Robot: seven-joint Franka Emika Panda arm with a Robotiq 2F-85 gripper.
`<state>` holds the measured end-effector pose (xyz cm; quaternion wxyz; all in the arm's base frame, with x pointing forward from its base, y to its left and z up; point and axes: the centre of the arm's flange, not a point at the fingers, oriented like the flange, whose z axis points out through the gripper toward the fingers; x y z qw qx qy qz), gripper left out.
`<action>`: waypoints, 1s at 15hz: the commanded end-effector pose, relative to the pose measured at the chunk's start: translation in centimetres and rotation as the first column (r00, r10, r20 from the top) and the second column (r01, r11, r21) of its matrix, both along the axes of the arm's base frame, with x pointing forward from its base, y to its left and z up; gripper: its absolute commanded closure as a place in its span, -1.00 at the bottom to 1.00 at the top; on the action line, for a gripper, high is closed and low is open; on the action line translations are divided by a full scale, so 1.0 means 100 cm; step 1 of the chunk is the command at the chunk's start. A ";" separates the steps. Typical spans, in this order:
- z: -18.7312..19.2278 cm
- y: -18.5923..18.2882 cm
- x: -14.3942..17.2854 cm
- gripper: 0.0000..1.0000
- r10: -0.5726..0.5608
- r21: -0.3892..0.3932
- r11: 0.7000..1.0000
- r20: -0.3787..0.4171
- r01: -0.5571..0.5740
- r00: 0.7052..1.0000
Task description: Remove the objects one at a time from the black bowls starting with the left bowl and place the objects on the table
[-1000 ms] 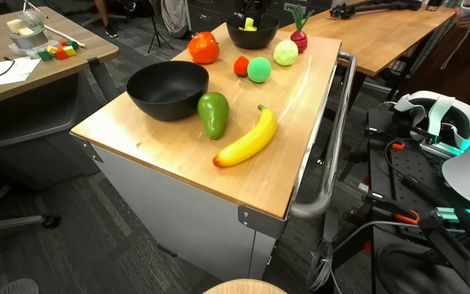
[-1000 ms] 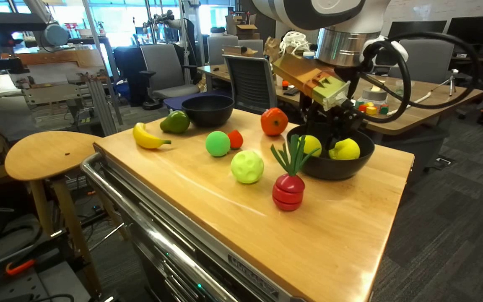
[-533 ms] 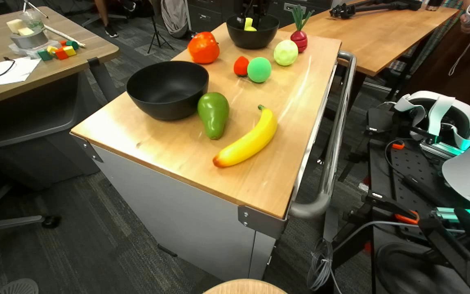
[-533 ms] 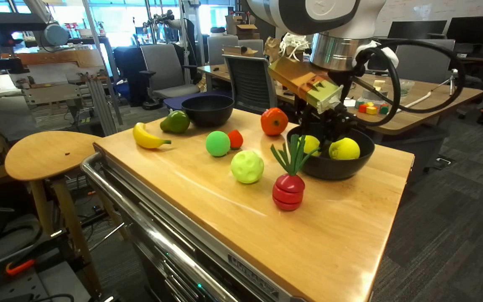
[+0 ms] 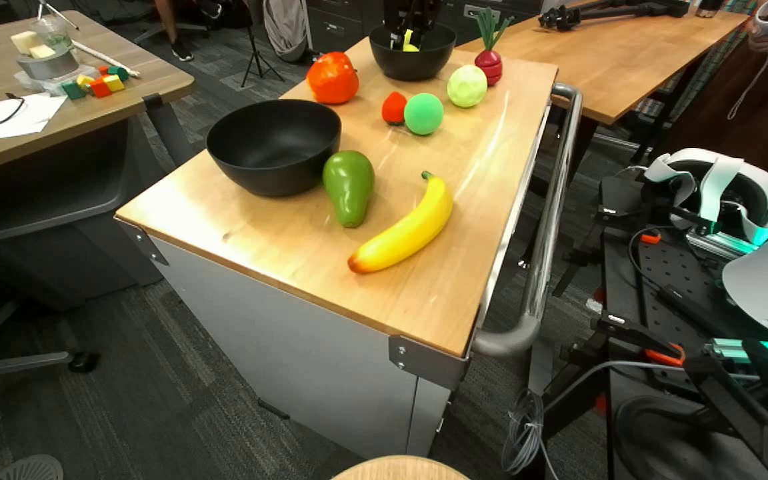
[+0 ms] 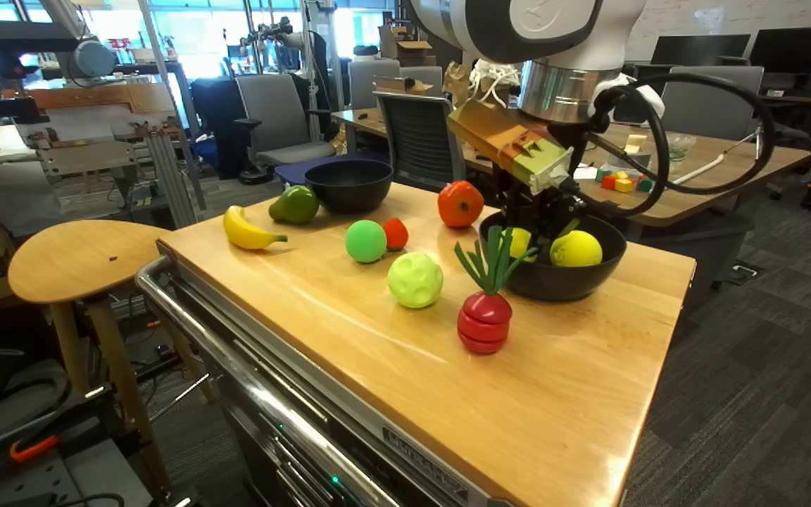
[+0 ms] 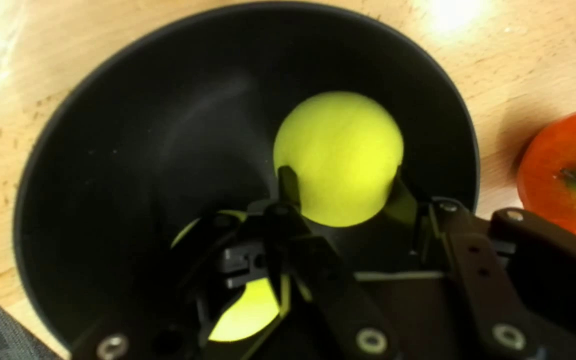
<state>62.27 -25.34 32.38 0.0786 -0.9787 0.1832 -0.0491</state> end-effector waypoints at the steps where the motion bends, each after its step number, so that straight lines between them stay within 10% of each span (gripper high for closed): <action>1: 0.005 -0.002 0.002 0.65 0.002 0.004 1.000 0.007 -0.002 1.000; 15: 0.152 0.046 -0.077 0.74 0.312 0.118 0.942 0.044 -0.315 0.949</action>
